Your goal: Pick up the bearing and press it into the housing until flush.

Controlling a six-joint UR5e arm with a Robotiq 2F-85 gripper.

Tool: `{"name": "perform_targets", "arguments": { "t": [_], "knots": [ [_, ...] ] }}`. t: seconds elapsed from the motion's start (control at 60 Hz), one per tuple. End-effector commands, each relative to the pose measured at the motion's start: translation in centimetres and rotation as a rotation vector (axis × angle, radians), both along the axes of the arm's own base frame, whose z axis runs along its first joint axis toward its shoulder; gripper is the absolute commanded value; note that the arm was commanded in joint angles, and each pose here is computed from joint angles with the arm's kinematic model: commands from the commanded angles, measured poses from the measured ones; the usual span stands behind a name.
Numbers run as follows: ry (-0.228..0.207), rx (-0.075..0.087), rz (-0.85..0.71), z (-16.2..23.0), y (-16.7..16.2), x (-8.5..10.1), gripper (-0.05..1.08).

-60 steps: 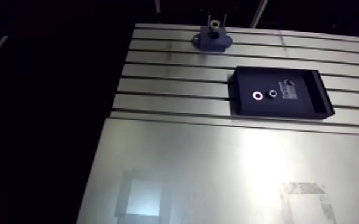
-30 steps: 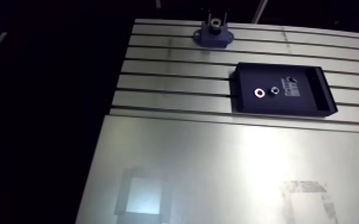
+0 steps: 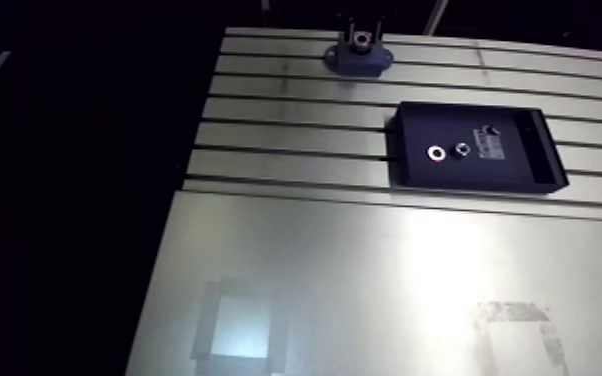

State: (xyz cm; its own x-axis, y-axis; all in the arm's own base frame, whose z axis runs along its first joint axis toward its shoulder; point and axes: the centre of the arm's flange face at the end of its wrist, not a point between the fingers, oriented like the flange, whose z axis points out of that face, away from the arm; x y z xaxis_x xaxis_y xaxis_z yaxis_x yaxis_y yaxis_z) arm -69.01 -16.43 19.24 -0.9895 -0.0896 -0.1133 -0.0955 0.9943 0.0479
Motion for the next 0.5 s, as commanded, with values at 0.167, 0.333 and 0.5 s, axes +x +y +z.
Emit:
{"name": "perform_targets", "arguments": {
  "t": [0.167,0.333,0.5],
  "knots": [
    [-0.007,-0.001,0.001,-0.47,-0.01,0.03,0.58],
    [-0.009,-0.001,0.001,-0.5,0.0,0.13,0.58],
    [-0.012,0.0,0.0,-0.68,0.0,0.25,0.58]
  ]
}}
